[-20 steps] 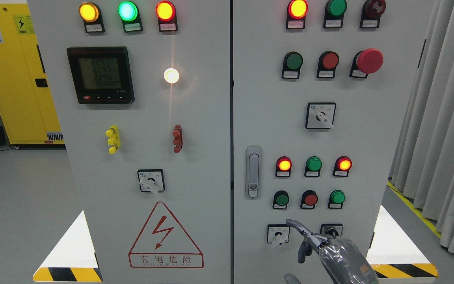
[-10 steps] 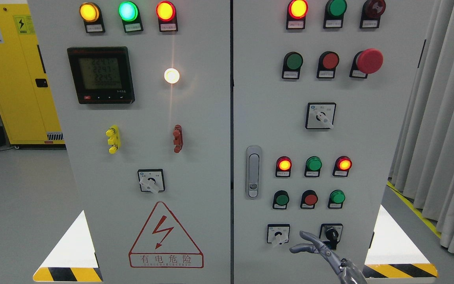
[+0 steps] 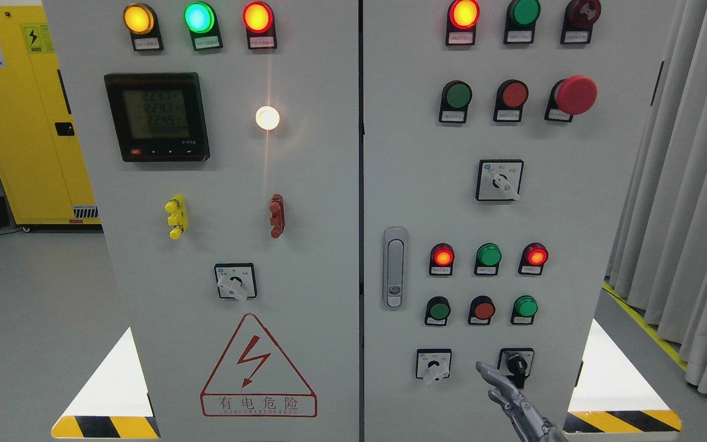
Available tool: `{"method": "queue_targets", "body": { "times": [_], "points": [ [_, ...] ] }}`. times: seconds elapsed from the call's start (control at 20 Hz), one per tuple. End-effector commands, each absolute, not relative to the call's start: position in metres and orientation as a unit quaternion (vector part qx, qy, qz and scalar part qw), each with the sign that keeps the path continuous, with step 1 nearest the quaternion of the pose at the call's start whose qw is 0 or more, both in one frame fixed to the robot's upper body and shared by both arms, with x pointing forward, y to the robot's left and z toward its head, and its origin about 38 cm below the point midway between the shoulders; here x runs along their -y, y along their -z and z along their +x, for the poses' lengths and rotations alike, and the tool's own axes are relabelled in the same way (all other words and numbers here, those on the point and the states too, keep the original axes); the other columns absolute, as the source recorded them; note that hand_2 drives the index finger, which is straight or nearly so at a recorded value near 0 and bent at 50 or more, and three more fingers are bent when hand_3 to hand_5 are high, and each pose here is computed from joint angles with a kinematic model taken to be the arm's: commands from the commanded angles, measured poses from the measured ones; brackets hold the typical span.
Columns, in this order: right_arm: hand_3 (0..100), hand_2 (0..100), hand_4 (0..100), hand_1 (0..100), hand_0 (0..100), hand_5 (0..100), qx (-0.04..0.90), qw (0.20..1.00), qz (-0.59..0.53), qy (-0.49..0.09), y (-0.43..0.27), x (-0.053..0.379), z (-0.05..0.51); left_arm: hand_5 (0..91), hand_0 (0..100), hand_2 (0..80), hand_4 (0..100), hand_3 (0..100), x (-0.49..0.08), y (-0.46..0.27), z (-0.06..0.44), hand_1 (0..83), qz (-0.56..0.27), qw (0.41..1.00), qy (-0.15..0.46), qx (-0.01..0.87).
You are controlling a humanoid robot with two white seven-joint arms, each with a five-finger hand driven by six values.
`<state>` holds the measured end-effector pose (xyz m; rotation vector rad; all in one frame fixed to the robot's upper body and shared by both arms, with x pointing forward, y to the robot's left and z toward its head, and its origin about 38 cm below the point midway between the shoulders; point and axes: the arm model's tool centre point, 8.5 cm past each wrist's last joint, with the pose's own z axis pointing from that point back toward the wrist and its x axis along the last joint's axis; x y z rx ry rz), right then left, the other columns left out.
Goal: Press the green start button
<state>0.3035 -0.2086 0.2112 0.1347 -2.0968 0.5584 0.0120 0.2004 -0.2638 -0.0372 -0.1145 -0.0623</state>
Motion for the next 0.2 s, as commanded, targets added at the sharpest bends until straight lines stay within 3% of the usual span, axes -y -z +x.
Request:
{"method": "queue_targets", "body": {
  "times": [0.0, 0.15],
  "points": [
    [1, 0, 12, 54, 47, 0, 0.851, 0.467, 0.090, -0.222, -0.2102, 0.2014, 0.2995, 0.0, 12, 0.0, 0, 0, -0.1987, 0.2630, 0.0403, 55.6, -0.020, 0.996, 0.033, 0.086],
    [1, 0, 12, 54, 46, 0, 0.851, 0.467, 0.091, -0.223, -0.2096, 0.2012, 0.2992, 0.0, 12, 0.0, 0, 0, -0.1996, 0.2630, 0.0403, 55.6, -0.019, 0.996, 0.033, 0.086]
  ]
}}
